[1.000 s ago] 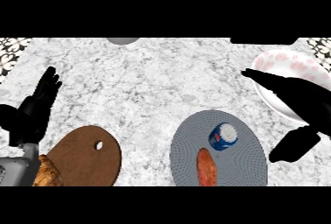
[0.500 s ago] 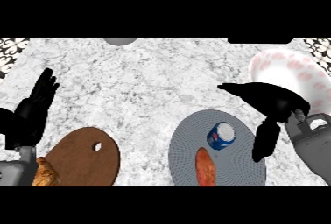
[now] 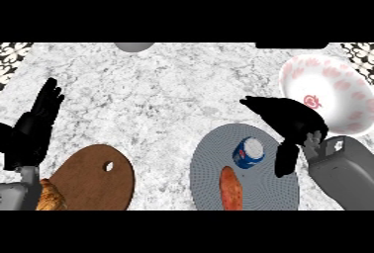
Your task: Pick the can from the placemat and place it in the bowl
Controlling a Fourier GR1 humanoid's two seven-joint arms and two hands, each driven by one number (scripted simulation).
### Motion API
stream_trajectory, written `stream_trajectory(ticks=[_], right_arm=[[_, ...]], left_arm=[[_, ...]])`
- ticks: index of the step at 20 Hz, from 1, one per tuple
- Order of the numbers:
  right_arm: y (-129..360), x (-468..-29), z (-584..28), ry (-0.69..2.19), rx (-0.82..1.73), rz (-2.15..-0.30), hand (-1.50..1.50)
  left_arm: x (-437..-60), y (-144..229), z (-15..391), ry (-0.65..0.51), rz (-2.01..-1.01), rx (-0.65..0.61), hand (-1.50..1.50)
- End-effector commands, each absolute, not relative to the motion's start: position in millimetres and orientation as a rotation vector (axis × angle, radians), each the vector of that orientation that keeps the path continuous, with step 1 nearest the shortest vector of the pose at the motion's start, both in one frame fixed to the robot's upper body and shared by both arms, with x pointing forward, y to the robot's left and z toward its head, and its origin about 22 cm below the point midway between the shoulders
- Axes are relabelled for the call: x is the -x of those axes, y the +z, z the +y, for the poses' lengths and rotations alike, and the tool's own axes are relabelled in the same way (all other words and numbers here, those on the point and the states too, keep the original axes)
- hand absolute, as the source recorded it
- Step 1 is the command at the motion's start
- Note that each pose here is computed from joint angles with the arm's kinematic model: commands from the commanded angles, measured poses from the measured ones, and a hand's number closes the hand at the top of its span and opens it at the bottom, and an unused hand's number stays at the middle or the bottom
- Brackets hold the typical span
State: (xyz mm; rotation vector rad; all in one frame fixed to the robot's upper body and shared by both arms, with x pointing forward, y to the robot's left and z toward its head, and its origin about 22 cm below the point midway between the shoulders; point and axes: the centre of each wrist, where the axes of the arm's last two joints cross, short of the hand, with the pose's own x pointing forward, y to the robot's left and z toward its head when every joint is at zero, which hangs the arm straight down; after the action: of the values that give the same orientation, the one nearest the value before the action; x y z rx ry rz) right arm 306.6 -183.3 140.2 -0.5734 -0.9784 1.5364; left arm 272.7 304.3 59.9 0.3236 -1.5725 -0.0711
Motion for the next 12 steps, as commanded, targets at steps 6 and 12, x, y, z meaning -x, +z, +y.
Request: stream_trajectory(ticks=[6,12], right_arm=[[116.4,-293.3,-177.3,1.545,0.554,-0.948,-1.5],[75.5,-296.9,-168.4,1.559,0.553,-0.915,-1.5]], left_arm=[[-270.6,61.4,315.0,-0.069,-1.555,-0.32,0.0],[-263.0,58.0,308.9,-0.064,-1.561,-0.321,0.0]])
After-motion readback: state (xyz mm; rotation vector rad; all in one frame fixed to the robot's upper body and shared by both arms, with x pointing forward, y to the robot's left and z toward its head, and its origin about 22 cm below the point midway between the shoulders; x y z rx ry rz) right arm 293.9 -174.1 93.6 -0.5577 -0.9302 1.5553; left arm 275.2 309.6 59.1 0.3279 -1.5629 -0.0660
